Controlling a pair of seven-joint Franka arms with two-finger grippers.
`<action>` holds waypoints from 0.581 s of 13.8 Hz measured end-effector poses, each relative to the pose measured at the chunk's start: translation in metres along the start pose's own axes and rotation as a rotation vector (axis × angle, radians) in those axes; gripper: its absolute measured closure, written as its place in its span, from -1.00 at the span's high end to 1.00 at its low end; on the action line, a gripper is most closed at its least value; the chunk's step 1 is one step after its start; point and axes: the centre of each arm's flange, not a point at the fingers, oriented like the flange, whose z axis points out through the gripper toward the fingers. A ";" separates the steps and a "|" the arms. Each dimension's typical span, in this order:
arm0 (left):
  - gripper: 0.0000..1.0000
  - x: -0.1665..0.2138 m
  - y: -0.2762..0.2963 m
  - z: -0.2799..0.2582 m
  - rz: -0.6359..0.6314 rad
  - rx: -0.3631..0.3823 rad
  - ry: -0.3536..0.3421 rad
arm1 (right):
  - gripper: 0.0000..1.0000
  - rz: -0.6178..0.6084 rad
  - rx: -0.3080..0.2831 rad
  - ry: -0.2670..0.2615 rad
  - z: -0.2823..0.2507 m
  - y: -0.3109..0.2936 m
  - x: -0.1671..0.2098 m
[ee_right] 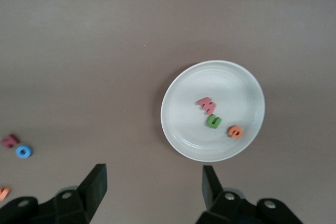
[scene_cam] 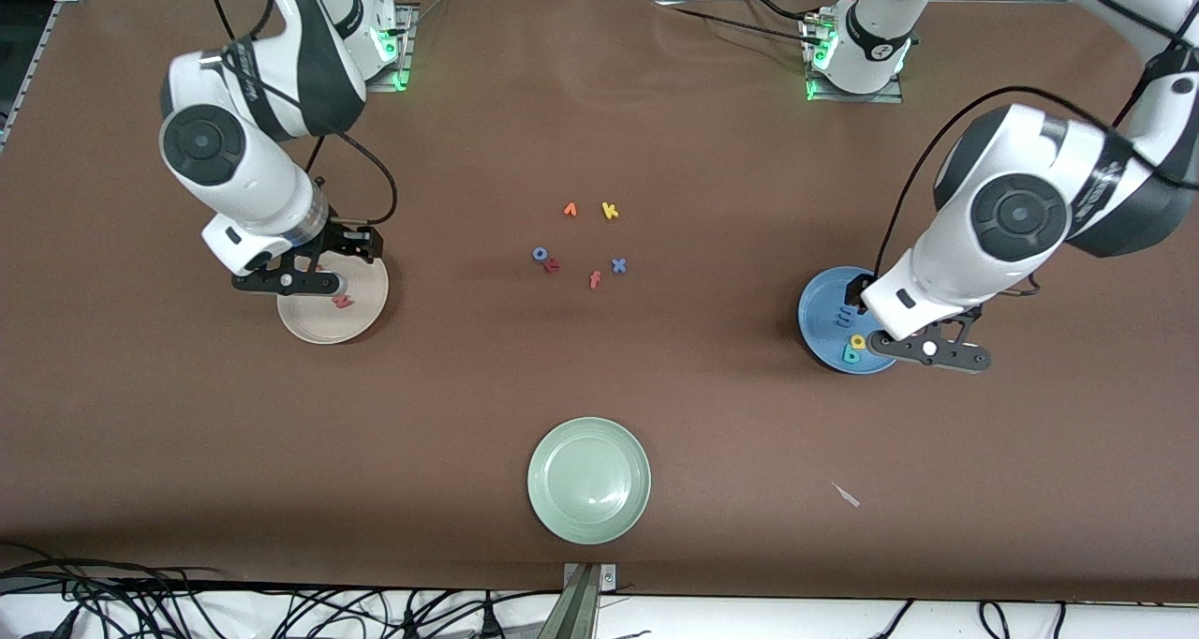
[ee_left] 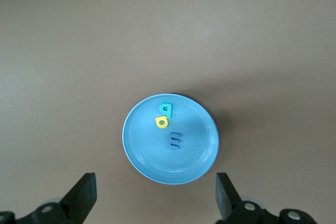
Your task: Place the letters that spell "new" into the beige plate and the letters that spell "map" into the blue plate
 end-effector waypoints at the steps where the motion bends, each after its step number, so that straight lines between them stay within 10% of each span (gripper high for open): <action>1: 1.00 -0.004 0.005 -0.014 0.013 -0.027 -0.005 | 0.66 -0.028 0.000 -0.001 -0.018 0.003 0.002; 8: 1.00 -0.045 -0.066 -0.105 -0.002 -0.138 0.060 | 0.93 -0.141 0.013 0.011 -0.097 0.059 0.009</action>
